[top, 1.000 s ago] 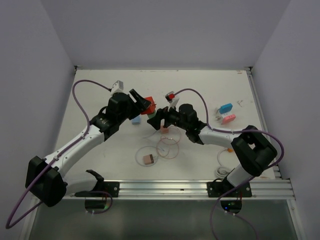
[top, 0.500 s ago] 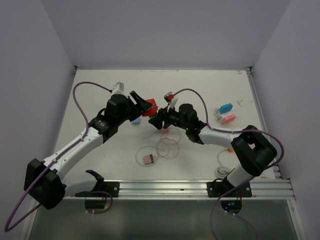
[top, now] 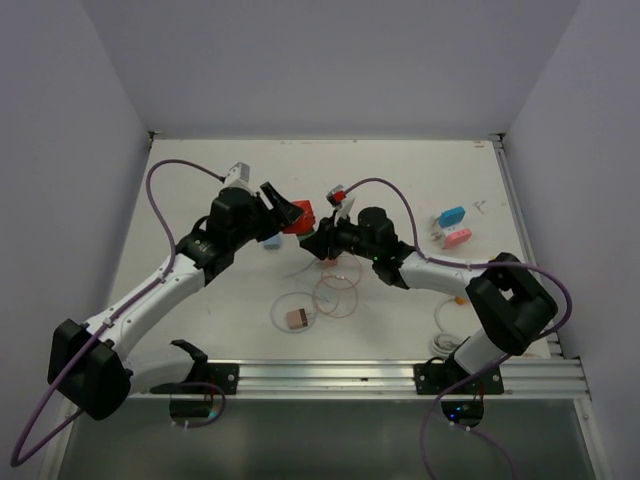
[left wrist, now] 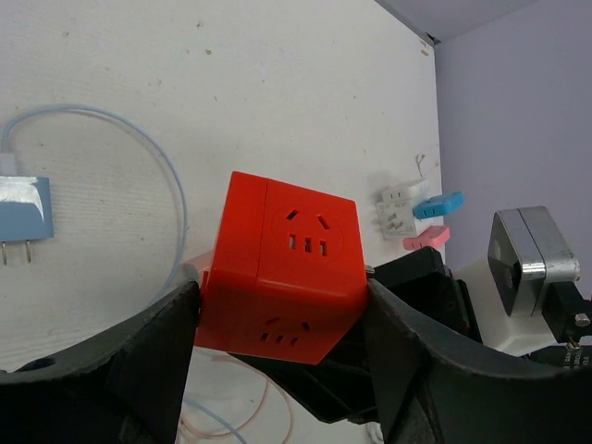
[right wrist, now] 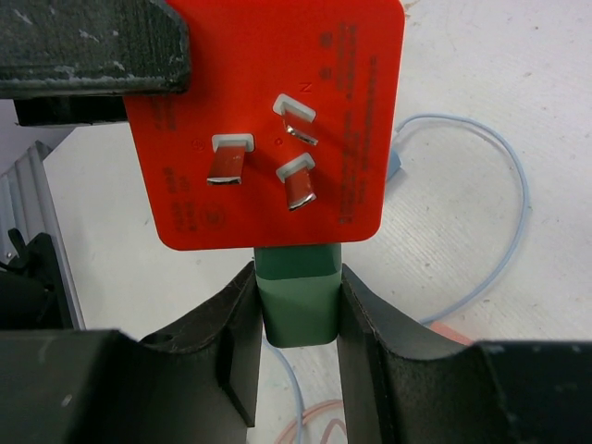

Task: Pull the plug off the socket

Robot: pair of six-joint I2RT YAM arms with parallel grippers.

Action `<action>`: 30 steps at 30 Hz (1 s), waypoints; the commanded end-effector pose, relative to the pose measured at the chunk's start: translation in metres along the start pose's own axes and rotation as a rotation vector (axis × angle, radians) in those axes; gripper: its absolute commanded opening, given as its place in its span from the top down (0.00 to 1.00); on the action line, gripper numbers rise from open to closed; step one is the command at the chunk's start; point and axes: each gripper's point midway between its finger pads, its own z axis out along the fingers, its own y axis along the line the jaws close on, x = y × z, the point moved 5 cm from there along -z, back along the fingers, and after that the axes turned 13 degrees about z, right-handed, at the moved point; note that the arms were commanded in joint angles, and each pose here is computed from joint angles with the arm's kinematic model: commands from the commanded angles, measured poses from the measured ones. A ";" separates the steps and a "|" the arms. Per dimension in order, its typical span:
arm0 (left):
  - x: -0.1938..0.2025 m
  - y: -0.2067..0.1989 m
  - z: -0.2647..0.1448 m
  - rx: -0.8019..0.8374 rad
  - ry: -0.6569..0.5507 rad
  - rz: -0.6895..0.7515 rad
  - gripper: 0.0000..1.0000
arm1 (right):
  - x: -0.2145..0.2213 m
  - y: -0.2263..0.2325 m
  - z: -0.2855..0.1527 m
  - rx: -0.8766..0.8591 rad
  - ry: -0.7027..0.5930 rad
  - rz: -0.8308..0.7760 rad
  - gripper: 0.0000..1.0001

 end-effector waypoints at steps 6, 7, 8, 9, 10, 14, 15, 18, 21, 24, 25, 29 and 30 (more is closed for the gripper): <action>-0.024 0.003 -0.009 -0.031 -0.066 0.185 0.20 | -0.023 0.017 -0.008 -0.040 -0.027 -0.075 1.00; -0.022 0.004 -0.007 -0.037 -0.058 0.193 0.18 | -0.022 0.017 -0.008 -0.040 -0.019 -0.075 1.00; -0.020 0.006 -0.006 -0.039 -0.052 0.208 0.15 | -0.022 0.017 -0.008 -0.043 -0.018 -0.075 1.00; -0.019 0.007 -0.004 -0.042 -0.045 0.215 0.14 | -0.022 0.017 -0.007 -0.046 -0.016 -0.075 1.00; -0.017 0.009 -0.003 -0.045 -0.037 0.220 0.13 | -0.022 0.018 -0.008 -0.046 -0.014 -0.073 1.00; -0.008 0.013 0.002 -0.045 -0.004 0.217 0.12 | -0.021 0.018 -0.008 -0.046 -0.013 -0.071 1.00; -0.005 0.015 0.003 -0.053 0.005 0.211 0.10 | -0.022 0.018 -0.008 -0.048 -0.013 -0.071 1.00; 0.000 0.021 0.005 -0.079 0.008 0.177 0.07 | -0.021 0.018 -0.007 -0.051 -0.013 -0.069 1.00; 0.003 0.023 0.008 -0.081 0.007 0.165 0.06 | -0.020 0.018 -0.007 -0.054 -0.011 -0.063 1.00; 0.006 0.024 0.012 -0.079 0.021 0.163 0.07 | -0.020 0.018 -0.006 -0.056 -0.011 -0.060 1.00; 0.006 0.024 0.013 -0.078 0.022 0.163 0.09 | -0.020 0.018 -0.007 -0.056 -0.011 -0.059 1.00; 0.010 0.025 0.015 -0.068 0.034 0.165 0.15 | -0.020 0.019 -0.007 -0.057 -0.010 -0.057 1.00; 0.012 0.026 0.016 -0.067 0.039 0.165 0.16 | -0.020 0.019 -0.007 -0.060 -0.010 -0.056 1.00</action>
